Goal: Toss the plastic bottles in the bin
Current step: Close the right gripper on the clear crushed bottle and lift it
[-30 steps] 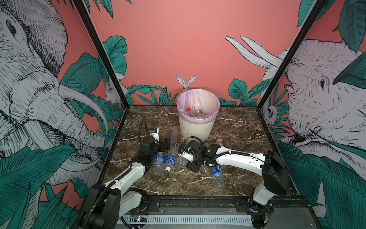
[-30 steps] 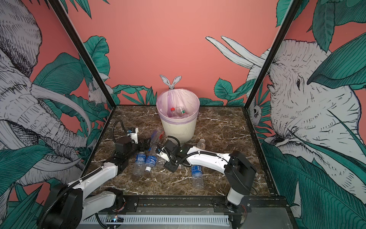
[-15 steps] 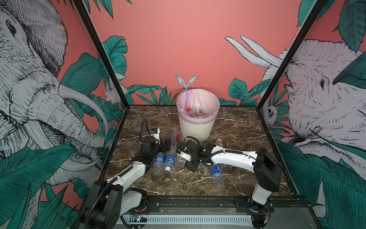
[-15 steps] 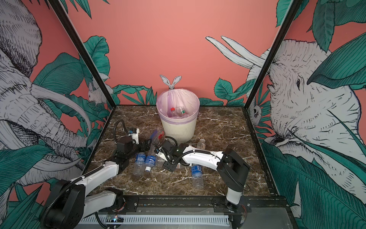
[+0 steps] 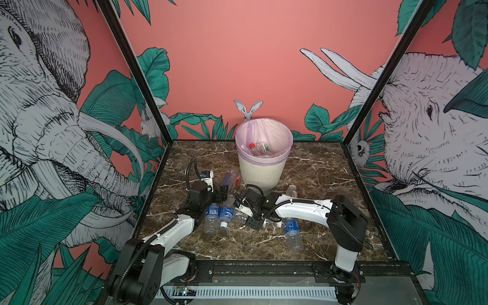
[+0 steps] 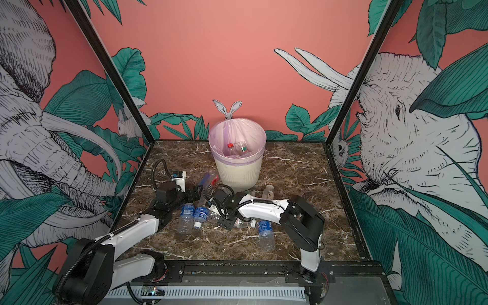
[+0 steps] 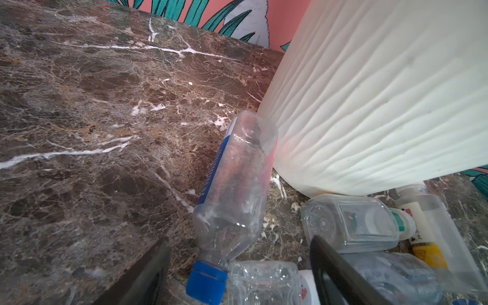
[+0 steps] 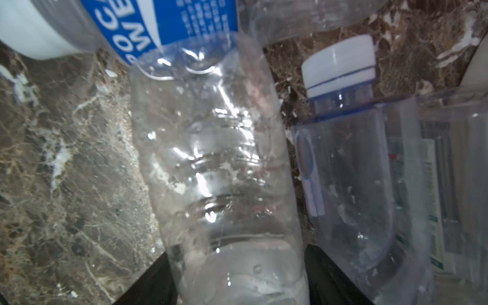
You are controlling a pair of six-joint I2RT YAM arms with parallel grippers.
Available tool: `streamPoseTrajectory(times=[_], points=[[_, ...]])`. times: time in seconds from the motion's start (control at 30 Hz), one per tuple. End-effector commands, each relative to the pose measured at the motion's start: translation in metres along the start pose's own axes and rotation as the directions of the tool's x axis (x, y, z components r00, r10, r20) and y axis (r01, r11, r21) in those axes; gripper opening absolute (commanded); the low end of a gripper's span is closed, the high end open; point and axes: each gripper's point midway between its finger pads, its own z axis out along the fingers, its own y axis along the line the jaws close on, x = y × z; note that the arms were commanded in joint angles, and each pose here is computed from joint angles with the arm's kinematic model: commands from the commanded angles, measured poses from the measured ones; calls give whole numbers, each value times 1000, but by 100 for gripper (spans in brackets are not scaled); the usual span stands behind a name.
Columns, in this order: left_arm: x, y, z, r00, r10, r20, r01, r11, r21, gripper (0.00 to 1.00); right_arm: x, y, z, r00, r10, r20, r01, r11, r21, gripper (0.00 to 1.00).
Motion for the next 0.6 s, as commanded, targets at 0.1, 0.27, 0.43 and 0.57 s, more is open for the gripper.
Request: streamPoseTrajectory(times=[0.1, 0.27, 0.43, 0.57], points=[[-11, -4, -1, 1000, -14, 22, 14, 1000, 16, 84, -2, 1, -1, 1000, -11, -7, 11, 1000, 5, 72], [-12, -5, -1, 1000, -16, 23, 15, 1000, 20, 84, 4, 1, 2, 1000, -6, -22, 6, 1000, 10, 71], [-12, -5, 0, 1000, -18, 20, 17, 1000, 22, 84, 6, 1, 3, 1000, -4, -27, 4, 1000, 11, 65], [-10, -6, 1, 1000, -18, 17, 17, 999, 28, 84, 8, 1, -4, 1000, -1, -13, 2, 1000, 20, 55]])
